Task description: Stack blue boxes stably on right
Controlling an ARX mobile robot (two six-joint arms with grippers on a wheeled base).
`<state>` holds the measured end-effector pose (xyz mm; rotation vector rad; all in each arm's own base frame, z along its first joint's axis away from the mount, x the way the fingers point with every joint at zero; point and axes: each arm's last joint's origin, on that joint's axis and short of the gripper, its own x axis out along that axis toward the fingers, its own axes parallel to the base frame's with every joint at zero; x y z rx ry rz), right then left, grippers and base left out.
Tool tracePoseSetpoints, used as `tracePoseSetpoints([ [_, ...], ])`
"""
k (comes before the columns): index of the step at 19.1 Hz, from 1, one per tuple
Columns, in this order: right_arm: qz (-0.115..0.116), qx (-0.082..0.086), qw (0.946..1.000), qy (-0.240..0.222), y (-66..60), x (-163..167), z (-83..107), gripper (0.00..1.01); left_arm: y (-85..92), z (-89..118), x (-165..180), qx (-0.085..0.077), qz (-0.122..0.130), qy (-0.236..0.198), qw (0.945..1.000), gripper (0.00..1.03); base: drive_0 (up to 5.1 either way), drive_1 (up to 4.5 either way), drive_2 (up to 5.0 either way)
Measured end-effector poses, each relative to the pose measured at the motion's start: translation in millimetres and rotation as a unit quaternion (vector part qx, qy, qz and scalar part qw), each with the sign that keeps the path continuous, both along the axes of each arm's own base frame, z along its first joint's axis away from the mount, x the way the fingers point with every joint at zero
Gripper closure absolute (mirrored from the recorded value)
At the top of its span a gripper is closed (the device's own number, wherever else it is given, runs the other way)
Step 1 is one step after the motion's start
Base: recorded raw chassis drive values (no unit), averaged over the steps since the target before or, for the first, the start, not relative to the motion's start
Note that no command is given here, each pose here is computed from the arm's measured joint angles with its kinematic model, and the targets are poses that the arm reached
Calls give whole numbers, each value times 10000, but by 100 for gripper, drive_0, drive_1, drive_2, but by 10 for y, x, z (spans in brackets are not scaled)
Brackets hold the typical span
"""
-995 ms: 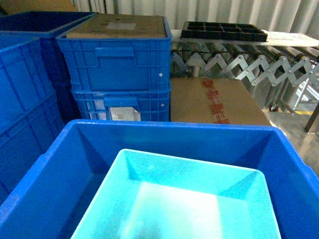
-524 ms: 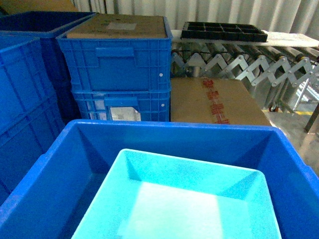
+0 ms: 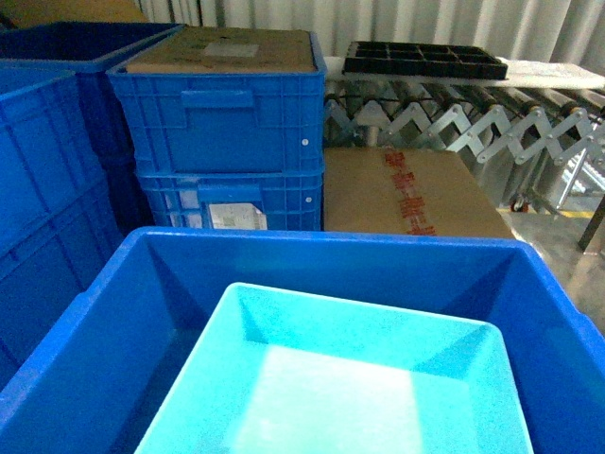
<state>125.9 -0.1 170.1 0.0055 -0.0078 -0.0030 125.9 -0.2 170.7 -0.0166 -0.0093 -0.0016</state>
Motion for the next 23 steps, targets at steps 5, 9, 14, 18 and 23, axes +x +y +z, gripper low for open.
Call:
tracePoseSetpoints([
  [5,0,0,10000,-34,0,-96,12,100,0,13,-97,0,-2,-38,10000,101,0,0,0],
  [9,0,0,10000,-34,0,-150,10,100,0,10,-150,0,-2,-38,10000,101,0,0,0],
  [14,0,2,9999,162,0,-228,-39,100,1,-40,-236,2,4,162,9999,101,0,0,0],
  [18,17,-2,10000,27,1,-287,-28,100,0,-32,-285,10,-11,57,10000,101,0,0,0],
  [23,15,-10,10000,17,1,-287,-26,29,0,-28,-285,8,2,36,10000,37,0,0,0],
])
